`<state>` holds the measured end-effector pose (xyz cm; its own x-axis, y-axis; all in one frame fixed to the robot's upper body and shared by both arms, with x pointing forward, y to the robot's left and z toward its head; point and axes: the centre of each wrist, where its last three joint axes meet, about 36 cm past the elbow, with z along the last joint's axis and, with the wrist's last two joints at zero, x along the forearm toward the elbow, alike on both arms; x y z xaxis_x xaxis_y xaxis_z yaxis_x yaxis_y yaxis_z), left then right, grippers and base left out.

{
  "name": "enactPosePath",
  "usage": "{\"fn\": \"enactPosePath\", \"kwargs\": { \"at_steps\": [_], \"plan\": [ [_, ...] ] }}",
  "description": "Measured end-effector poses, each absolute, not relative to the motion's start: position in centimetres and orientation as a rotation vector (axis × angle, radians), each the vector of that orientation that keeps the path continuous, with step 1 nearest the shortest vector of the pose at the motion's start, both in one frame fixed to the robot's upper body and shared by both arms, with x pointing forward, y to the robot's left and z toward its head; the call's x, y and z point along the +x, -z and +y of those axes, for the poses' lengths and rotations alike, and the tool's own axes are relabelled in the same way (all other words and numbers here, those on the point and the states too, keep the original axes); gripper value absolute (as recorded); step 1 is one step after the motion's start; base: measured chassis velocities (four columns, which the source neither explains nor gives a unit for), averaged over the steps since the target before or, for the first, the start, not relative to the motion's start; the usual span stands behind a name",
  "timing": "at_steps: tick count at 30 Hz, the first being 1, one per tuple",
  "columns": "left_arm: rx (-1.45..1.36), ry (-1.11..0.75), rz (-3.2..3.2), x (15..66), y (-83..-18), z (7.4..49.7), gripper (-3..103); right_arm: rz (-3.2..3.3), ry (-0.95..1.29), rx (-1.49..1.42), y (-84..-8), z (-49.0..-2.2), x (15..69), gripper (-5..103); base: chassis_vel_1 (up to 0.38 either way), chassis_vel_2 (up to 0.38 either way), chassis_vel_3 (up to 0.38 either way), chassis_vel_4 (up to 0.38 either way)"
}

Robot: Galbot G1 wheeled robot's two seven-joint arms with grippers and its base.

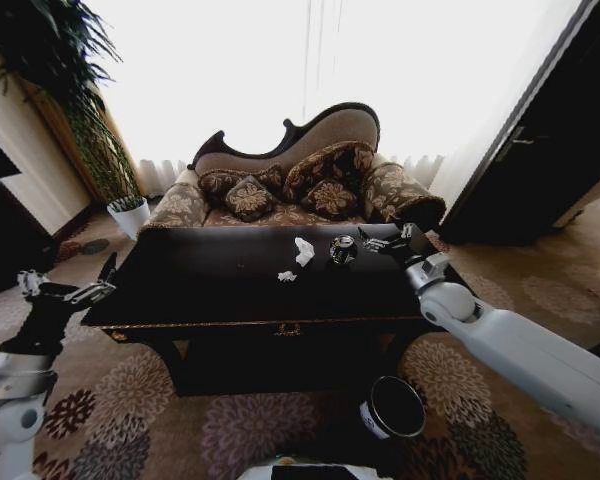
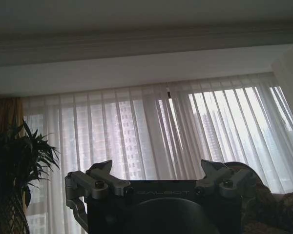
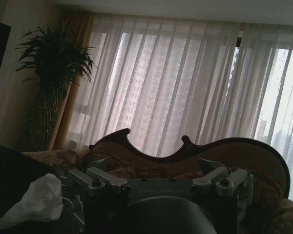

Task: Move to the front of the table and place the trash on the table into the trash bin.

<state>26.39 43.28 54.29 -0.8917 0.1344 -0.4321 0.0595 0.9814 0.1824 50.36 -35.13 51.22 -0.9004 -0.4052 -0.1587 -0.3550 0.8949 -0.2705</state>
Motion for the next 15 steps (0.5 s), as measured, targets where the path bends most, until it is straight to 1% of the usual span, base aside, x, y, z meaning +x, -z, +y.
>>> {"fn": "enactPosePath", "kwargs": {
  "at_steps": [2, 7, 15],
  "plan": [
    [0.137, -0.233, 2.67, 26.2, -54.4, 43.3, 100, 2.846, 0.323, -0.646, -50.8, -35.2, 50.7, 100, 0.0, 0.0, 0.0, 0.0],
    [0.134, -0.239, 2.668, 26.0, -54.5, 43.4, 100, 2.834, 0.289, -0.679, -51.0, -35.0, 51.6, 100, 0.0, 0.0, 0.0, 0.0],
    [0.133, -0.237, 2.668, 26.0, -54.4, 43.4, 100, 2.848, 0.324, -0.712, -50.6, -35.3, 52.3, 100, 0.0, 0.0, 0.0, 0.0]
  ]
}}
